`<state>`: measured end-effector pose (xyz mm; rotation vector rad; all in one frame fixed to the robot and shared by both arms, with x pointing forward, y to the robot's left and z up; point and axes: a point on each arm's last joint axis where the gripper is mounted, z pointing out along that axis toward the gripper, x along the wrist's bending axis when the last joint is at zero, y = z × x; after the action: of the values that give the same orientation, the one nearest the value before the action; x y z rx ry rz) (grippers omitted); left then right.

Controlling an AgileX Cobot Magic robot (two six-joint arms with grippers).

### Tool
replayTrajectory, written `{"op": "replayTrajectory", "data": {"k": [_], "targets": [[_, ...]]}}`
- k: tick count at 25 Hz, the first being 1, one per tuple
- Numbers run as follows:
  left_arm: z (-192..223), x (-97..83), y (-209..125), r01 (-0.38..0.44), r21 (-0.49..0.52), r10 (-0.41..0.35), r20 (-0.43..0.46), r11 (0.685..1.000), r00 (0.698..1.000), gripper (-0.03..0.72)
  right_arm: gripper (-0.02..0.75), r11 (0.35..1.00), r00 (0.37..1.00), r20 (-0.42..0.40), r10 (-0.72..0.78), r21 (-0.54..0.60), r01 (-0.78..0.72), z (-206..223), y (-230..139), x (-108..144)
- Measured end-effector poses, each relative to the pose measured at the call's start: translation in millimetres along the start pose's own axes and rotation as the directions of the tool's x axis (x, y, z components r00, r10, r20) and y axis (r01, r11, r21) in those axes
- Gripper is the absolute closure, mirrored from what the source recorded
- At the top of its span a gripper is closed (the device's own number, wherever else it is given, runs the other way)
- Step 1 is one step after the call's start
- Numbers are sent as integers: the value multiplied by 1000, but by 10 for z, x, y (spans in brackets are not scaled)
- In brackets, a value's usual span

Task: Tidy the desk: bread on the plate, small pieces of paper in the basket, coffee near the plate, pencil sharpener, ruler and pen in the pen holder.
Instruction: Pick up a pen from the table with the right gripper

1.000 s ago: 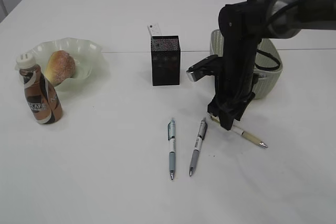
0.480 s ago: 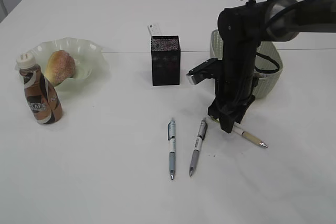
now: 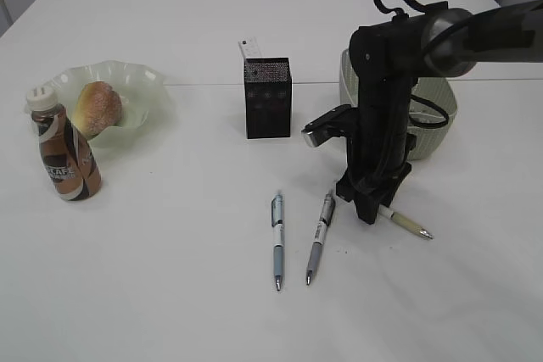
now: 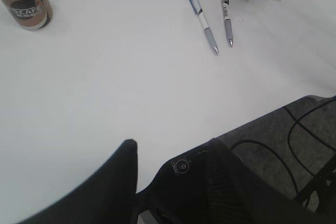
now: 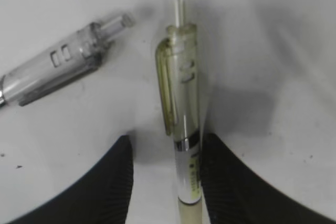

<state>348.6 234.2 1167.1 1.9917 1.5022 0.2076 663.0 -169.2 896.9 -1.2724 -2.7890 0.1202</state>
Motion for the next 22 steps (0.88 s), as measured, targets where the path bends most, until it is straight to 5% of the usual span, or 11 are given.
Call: {"op": "replayTrajectory", "data": {"k": [22], "targets": [[0, 0, 0, 0, 0, 0, 0, 1000, 1000, 363, 421, 1000, 1000, 18, -9, 15, 9, 29, -7, -20]]}}
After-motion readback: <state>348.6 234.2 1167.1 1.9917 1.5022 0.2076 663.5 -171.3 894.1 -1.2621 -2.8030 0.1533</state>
